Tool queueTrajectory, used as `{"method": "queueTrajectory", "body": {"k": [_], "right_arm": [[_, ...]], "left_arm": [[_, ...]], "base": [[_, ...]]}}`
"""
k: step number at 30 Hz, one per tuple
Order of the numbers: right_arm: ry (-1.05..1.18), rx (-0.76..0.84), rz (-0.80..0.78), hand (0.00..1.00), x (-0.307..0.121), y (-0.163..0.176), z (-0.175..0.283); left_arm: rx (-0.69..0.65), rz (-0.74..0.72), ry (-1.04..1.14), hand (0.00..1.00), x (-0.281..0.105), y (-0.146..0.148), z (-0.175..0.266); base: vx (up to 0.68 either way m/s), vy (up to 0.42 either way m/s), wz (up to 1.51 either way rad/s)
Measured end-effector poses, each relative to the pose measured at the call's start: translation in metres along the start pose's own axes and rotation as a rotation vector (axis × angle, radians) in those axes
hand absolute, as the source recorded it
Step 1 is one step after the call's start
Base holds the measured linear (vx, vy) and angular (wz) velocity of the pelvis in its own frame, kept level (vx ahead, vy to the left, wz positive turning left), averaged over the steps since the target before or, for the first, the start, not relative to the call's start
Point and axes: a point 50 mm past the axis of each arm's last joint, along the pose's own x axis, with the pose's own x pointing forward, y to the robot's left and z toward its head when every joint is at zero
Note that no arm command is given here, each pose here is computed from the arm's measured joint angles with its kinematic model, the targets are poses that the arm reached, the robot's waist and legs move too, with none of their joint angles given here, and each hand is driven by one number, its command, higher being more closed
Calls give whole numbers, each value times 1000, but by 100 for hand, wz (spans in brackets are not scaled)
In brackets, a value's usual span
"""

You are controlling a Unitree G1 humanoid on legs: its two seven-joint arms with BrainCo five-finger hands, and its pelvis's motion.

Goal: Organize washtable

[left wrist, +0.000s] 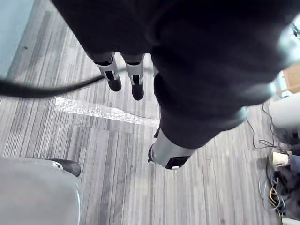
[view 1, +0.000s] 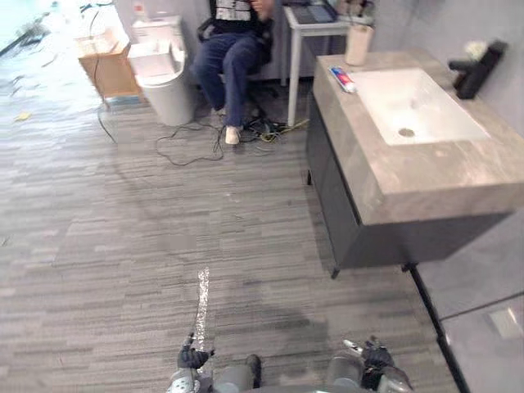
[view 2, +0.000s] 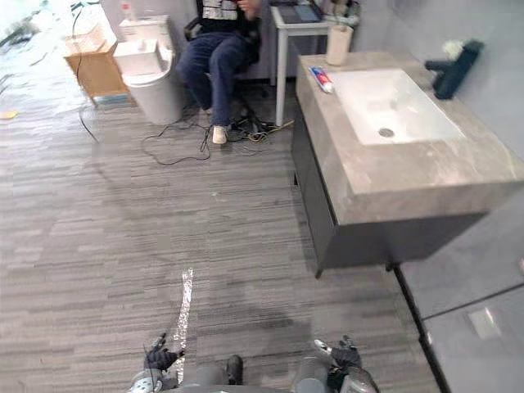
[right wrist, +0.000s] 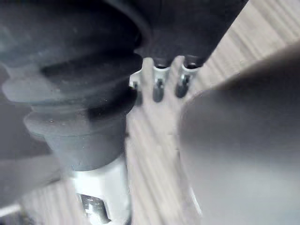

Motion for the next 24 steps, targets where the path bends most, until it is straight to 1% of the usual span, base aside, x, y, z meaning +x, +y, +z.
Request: {"method": "queueTrajectory", "body": {"k": [1,3,4,5,7,8,9,10,11,12,14,16,18,19,21,24], "right_arm": [[19,17,10,0,-1,6,-6],[-1,70,-32,0,-3,-6,-4],[-33,68,-45,0,-2,-12,3],[-42,86,-47,0,-2,-12,6],[-22,98,-35,0,-2,-6,1],[20,137,-28,0,-6,1,-14],[10,169,-50,0,-8,-4,-14],[-8,175,-85,0,-8,-17,-10],[-7,166,-94,0,-7,-21,-8],[5,165,-96,0,-8,-22,-12],[-4,170,-113,0,-8,-29,-9],[7,165,-105,0,-8,-25,-11],[15,133,-94,0,-7,-22,-10],[19,121,-84,0,-6,-20,-9],[15,49,-34,0,-5,-6,-6],[5,0,-2,0,-3,1,-2]], "left_arm": [[26,-2,-23,0,4,2,9],[20,-30,-23,0,3,-12,12],[16,-47,-4,0,1,-18,8],[25,-60,-20,0,4,-20,16],[40,-63,-31,0,6,-18,19],[50,-58,-40,0,7,-14,22],[40,-71,-36,0,6,-20,20],[32,-103,-8,0,0,-32,10],[44,-131,-4,0,-1,-36,10],[45,-127,-2,0,-2,-35,8],[12,-81,8,0,-1,-23,6],[-33,-34,54,0,-5,-11,-8],[-75,5,52,0,-6,-3,-9],[-86,14,43,0,-6,-1,-7],[-122,54,7,0,-5,9,-1],[-135,75,7,0,-5,16,-4]], "base": [[23,-53,61],[64,21,44],[123,21,38],[99,-31,51],[101,-80,79],[273,-77,131],[342,-50,145],[289,-42,94],[294,-47,58],[332,-43,36],[422,-49,-21],[397,2,-116],[508,93,-131],[598,171,-119],[517,237,-106],[526,385,-93]]}}
